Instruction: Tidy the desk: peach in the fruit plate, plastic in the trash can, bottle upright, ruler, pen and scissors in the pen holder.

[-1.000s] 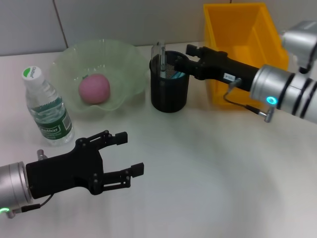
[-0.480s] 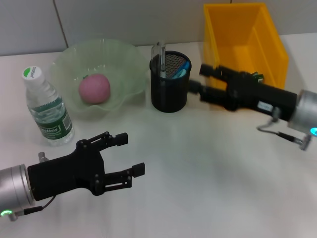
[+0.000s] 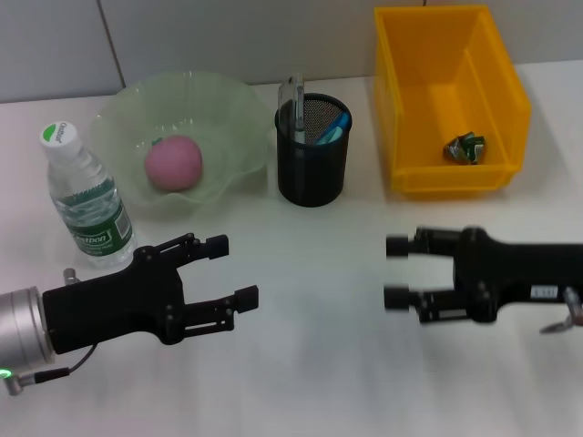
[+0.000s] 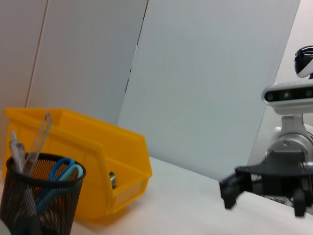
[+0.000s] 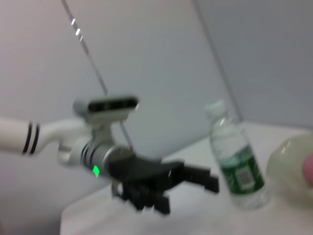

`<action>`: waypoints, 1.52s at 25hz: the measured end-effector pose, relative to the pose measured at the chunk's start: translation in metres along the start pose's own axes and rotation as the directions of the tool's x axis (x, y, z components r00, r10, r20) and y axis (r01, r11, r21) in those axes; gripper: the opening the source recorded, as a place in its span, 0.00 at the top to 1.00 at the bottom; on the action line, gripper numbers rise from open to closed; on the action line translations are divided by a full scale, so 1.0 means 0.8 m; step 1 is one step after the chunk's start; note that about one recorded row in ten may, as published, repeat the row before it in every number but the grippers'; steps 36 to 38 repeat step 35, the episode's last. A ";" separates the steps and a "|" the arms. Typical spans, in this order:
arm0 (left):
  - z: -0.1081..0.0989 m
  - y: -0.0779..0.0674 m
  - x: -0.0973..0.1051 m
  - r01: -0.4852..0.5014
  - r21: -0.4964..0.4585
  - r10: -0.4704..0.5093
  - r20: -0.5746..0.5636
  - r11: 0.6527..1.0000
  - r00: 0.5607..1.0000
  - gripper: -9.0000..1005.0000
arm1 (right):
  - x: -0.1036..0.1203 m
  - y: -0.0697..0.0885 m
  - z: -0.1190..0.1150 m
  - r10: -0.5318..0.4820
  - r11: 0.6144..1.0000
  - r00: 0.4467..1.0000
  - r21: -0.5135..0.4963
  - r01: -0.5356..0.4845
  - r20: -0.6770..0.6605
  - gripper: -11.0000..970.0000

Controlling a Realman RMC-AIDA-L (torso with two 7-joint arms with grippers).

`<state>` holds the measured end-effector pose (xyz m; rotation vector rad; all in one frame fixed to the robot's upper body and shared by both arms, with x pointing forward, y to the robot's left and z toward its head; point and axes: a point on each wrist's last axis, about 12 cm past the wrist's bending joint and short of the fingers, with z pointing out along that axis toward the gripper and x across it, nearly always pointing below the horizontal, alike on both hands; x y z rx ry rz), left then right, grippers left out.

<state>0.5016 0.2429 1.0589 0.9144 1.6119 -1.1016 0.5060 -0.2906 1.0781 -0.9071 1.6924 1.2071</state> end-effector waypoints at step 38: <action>-0.018 0.006 0.000 0.052 0.058 -0.042 -0.160 0.997 0.986 0.14 | 0.010 0.001 0.009 -0.011 0.999 0.995 -0.031 0.008 -0.104 0.17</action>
